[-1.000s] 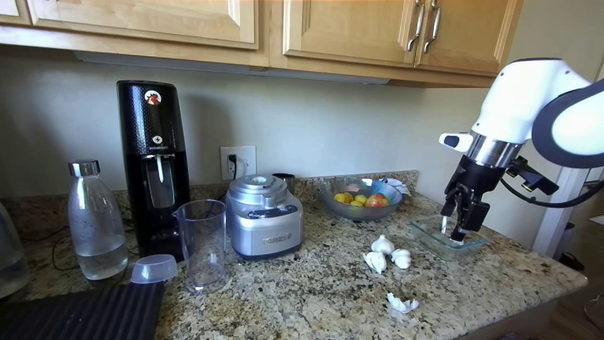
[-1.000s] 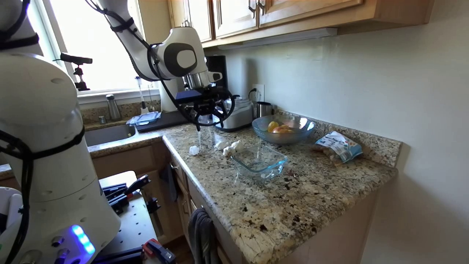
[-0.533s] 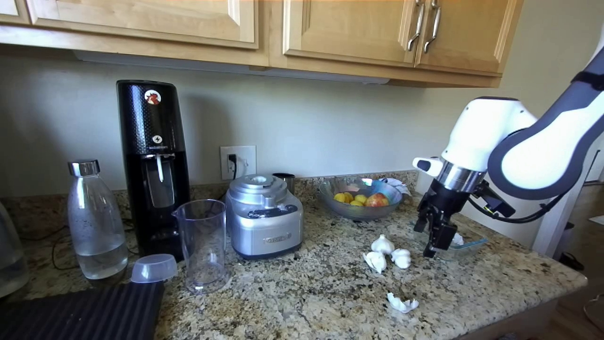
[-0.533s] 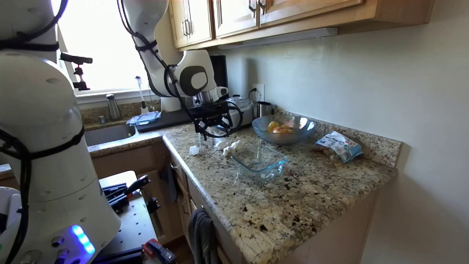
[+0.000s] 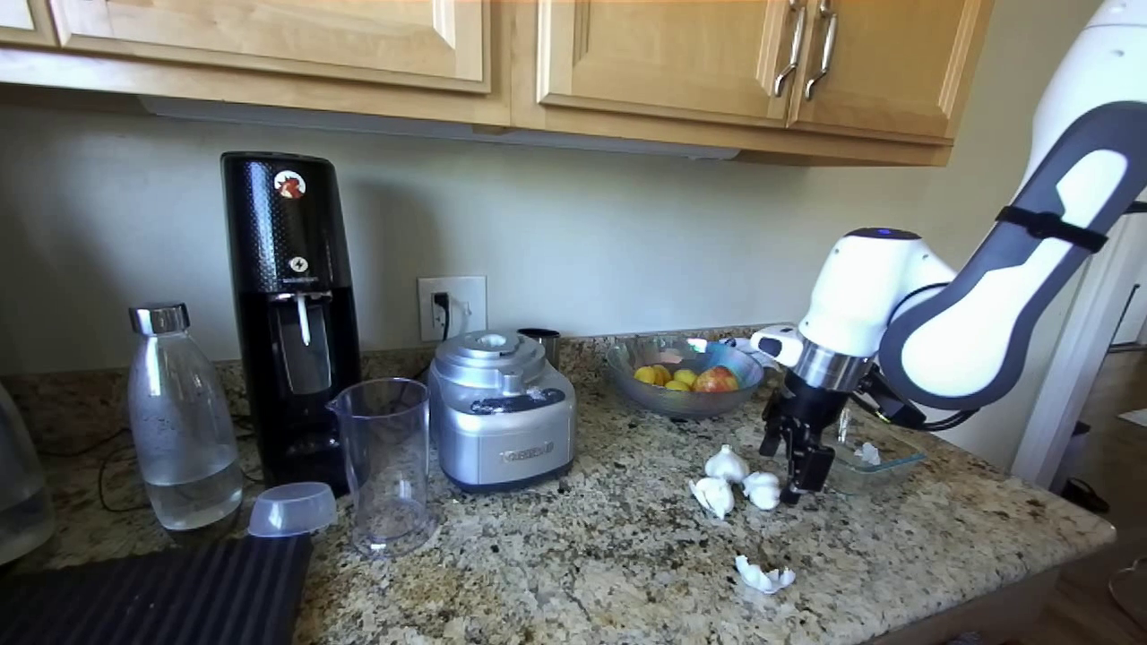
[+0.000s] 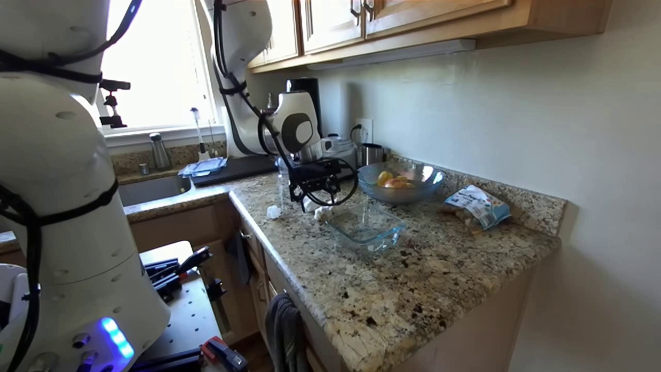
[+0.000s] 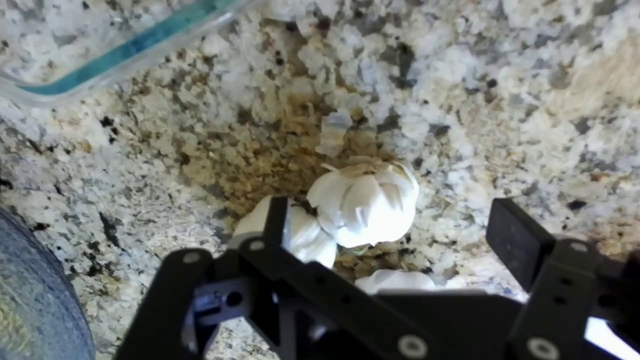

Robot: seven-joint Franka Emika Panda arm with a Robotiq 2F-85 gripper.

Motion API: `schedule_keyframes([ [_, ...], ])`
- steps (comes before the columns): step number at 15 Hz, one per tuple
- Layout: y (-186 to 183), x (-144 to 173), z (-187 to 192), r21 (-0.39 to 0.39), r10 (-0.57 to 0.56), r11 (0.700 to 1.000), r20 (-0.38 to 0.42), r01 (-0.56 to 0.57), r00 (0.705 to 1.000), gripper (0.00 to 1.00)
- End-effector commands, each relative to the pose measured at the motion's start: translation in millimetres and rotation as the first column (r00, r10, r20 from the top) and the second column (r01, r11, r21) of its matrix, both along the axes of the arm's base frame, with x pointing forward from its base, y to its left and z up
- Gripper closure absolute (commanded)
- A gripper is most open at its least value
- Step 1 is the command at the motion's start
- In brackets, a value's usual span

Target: Pick up the garlic and place it in the bowl

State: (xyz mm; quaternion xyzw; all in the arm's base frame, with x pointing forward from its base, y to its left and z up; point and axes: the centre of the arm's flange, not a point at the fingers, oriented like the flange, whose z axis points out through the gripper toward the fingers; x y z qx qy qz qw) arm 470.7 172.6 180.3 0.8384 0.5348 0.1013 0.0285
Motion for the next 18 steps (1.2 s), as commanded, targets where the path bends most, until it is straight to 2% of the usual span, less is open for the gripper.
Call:
schedule_keyframes([
  [1, 0, 14, -16, -0.021, 0.000, 1.000, 0.030, 0.000, 1.000, 0.00],
  [8, 5, 30, -34, -0.016, -0.030, 0.999, 0.019, 0.030, 0.999, 0.00],
  [10, 5, 30, -38, -0.017, -0.035, 0.999, 0.012, 0.035, 0.999, 0.26],
  [14, 5, 23, -32, -0.042, -0.048, 0.998, 0.020, 0.049, 0.999, 0.52],
  [17, 7, 11, -10, -0.047, -0.084, 0.995, 0.014, 0.084, 0.996, 0.73],
  [18, 8, 6, -1, -0.052, -0.093, 0.994, 0.021, 0.094, 0.995, 0.77],
])
